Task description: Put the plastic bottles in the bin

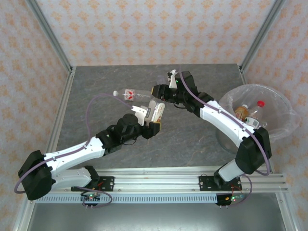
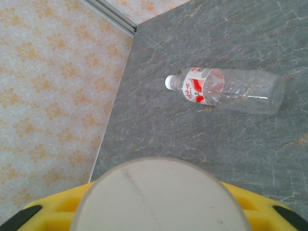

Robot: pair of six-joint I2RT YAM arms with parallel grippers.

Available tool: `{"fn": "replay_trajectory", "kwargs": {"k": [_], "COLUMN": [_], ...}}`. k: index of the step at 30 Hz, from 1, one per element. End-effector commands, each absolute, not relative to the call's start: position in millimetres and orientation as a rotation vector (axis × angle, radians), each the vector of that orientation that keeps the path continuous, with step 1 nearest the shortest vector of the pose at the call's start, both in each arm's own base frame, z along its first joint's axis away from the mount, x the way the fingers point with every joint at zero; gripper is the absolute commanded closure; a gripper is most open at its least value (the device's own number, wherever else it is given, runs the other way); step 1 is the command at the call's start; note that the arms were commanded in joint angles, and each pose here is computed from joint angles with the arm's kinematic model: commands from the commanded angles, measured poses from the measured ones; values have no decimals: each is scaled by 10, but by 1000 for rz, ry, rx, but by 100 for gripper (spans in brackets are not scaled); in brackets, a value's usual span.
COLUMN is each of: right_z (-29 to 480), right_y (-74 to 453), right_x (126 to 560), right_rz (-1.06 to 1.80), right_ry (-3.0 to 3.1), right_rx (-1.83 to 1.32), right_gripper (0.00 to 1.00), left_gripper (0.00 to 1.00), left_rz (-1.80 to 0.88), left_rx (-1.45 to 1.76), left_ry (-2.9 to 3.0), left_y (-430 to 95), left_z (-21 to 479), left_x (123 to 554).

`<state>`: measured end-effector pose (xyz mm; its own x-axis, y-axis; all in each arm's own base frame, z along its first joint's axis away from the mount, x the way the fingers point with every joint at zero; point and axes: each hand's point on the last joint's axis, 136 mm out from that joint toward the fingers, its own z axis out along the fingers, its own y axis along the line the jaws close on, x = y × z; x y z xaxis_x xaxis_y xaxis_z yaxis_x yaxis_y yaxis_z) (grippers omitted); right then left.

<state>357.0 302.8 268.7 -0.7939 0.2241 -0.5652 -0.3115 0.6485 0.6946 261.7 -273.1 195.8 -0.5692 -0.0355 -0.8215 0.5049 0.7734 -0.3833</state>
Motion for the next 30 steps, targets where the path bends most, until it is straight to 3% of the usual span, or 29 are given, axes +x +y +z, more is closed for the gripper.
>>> {"fn": "replay_trajectory", "kwargs": {"k": [1, 3, 5, 10, 14, 16, 30], "right_z": [2907, 2922, 2940, 2973, 3028, 3075, 3539], "right_y": [2936, 2923, 2904, 2782, 2617, 2537, 1982], "right_x": [3610, 3603, 3605, 3619, 3628, 3634, 3481], "right_rz": [1042, 1040, 1032, 970, 876, 831, 590], "right_ry": [2127, 2116, 2106, 2087, 2060, 2041, 1865], "right_rx": [-119, -122, -117, -77, -50, -39, -15], "right_gripper": [87, 98, 100, 100, 100, 100, 100], "left_gripper": [100, 96, 88, 37, 5, 0, 0], "left_rz": [-774, -767, -757, -741, -727, -716, -464], "left_rx": [351, 342, 330, 294, 273, 255, -103], "left_ry": [2014, 2019, 2029, 2036, 2023, 2014, 1988], "left_y": [-2761, -2755, -2741, -2695, -2630, -2582, -1896], "left_z": [2107, 2105, 2095, 2083, 2108, 2112, 2076], "left_x": [2663, 2676, 2693, 2715, 2723, 2745, 3099]}}
